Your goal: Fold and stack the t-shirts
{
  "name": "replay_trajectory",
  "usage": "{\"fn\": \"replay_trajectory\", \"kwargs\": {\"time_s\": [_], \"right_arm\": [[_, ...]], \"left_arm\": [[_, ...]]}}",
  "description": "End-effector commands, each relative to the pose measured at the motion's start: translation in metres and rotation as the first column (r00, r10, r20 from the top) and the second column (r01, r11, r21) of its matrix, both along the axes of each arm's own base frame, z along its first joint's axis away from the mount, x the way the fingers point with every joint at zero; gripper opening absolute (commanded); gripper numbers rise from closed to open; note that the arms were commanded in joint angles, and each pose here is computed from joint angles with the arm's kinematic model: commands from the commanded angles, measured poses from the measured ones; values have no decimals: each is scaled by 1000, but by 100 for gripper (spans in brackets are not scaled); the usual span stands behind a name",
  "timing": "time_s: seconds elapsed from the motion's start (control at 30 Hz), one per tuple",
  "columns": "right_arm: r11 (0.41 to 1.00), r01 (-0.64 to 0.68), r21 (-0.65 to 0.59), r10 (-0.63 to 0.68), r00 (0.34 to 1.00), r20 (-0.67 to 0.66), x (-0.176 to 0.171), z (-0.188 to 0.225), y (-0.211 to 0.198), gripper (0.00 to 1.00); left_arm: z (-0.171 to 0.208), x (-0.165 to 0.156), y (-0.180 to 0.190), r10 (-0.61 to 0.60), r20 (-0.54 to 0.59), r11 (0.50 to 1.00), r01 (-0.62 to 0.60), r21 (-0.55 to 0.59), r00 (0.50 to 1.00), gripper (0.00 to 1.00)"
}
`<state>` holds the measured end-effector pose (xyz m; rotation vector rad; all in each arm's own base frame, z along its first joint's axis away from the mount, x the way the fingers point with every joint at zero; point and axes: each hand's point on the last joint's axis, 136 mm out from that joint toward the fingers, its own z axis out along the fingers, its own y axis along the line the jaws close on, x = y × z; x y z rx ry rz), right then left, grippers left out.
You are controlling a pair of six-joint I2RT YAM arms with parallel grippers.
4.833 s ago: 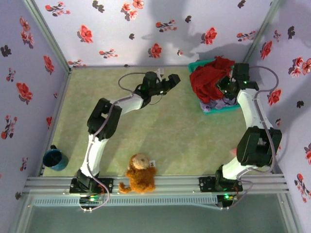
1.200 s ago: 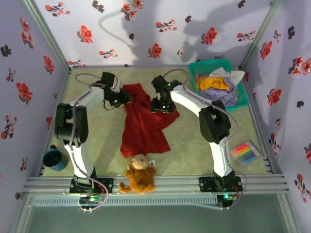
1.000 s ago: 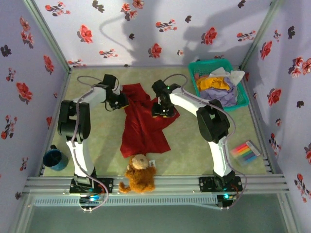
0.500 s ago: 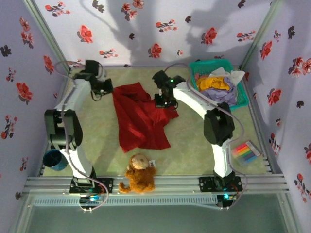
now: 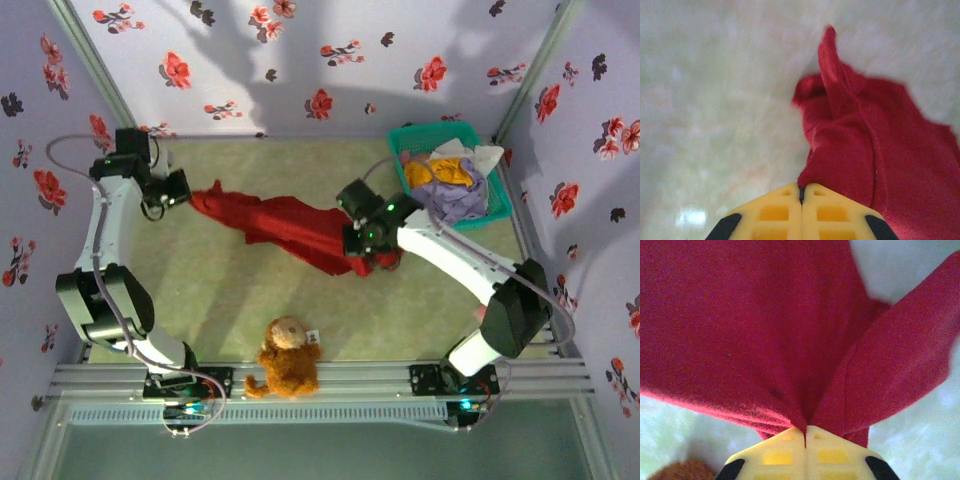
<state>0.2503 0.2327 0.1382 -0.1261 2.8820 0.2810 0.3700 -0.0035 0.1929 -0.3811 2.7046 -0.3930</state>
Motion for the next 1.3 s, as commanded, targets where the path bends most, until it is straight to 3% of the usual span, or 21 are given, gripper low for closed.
{"fn": "replay_trajectory", "kwargs": {"time_s": [0.0, 0.07, 0.1, 0.13, 0.23, 0.47, 0.73, 0.93, 1.13, 1.27], "right_arm": [[998, 68, 16, -67, 994, -81, -25, -19, 2, 41], [997, 69, 13, -68, 995, -67, -24, -14, 1, 46], [998, 70, 9, -69, 997, -46, -20, -9, -1, 47], [997, 72, -5, -72, 997, -23, -16, -3, -3, 48], [997, 65, -30, -65, 998, 4, -4, 6, -8, 50], [996, 93, -3, -93, 996, 6, 23, 1, -17, 52], [994, 110, -15, -110, 994, -4, 40, -4, -24, 52], [992, 121, -19, -122, 992, -19, 38, -10, -27, 53], [991, 130, -26, -131, 991, -32, 32, -16, -32, 53], [991, 126, -37, -127, 991, -37, 30, -16, -35, 53]], "left_arm": [[-43, -46, 1, 9, -189, 1000, -13, -20, 982, 1], [-57, -64, 0, 10, -257, 1000, -16, -21, 966, 32], [-62, -70, 0, 13, -279, 1000, -19, -18, 960, 55], [-64, -72, -1, 14, -279, 1000, -20, -18, 960, 61], [-59, -65, 2, 12, -245, 1000, -13, -3, 969, 68], [-42, -1, -15, -69, -118, 997, 72, 22, 991, 68], [-81, 75, -75, -243, -120, 956, 259, 141, 963, 66], [-118, 98, -104, -320, -191, 915, 355, 192, 928, 65], [-131, 123, -98, -341, -197, 866, 389, 315, 919, 65], [-140, 125, -115, -414, -238, 841, 469, 269, 879, 62]]}}
